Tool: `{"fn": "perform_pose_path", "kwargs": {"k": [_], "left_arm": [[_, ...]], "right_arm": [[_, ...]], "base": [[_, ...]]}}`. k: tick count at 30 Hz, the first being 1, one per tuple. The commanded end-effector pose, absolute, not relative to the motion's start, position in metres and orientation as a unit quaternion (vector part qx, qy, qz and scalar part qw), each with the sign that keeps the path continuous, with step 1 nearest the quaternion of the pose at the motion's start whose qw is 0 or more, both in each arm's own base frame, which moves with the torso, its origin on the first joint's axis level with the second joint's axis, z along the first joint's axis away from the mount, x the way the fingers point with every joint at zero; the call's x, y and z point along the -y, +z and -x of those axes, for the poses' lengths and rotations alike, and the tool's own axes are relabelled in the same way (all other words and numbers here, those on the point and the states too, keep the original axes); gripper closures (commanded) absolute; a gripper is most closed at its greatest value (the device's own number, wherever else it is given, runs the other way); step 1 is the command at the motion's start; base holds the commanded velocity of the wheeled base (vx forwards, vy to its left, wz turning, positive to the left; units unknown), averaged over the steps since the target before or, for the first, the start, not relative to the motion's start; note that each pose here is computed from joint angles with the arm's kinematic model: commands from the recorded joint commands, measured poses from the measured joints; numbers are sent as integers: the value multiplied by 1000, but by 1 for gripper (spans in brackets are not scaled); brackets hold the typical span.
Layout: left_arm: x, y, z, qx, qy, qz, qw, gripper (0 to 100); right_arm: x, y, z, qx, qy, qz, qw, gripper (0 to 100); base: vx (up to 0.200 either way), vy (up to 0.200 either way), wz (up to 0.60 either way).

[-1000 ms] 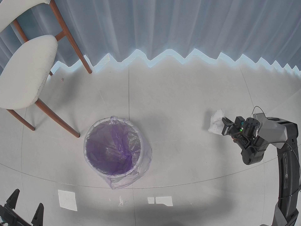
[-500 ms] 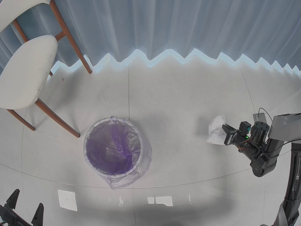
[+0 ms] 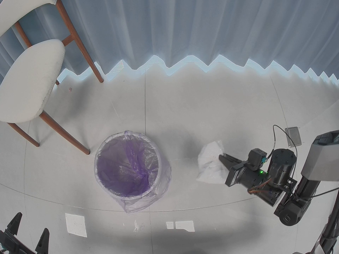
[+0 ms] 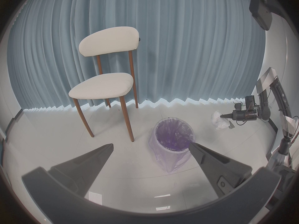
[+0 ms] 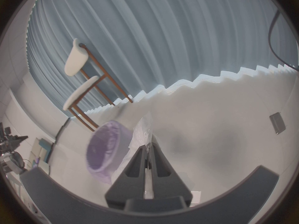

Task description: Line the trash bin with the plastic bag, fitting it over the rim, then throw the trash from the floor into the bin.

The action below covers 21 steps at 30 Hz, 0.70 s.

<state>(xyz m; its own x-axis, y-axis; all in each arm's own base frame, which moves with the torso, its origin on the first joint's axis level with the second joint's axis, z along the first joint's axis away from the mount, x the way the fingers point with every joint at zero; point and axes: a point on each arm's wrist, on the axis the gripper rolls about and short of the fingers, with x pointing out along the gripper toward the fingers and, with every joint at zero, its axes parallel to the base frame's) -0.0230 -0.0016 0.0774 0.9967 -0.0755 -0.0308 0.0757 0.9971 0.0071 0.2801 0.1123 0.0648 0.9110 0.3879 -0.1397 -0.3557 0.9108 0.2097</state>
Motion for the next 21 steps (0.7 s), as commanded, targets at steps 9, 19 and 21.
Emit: {"fn": "perform_pose_path", "kwargs": {"k": [9, 19, 21], "left_arm": [[2, 72, 23, -18, -38, -4, 999, 0], [2, 72, 23, -18, -38, -4, 999, 0], [2, 72, 23, -18, -38, -4, 999, 0]], "right_arm": [[-230, 78, -227, -62, 343, -115, 930, 100], [-284, 85, -280, 5, 375, -112, 920, 100], [-288, 88, -294, 14, 372, -109, 922, 100]], "base": [[0, 0, 0], [0, 0, 0], [0, 0, 0]]}}
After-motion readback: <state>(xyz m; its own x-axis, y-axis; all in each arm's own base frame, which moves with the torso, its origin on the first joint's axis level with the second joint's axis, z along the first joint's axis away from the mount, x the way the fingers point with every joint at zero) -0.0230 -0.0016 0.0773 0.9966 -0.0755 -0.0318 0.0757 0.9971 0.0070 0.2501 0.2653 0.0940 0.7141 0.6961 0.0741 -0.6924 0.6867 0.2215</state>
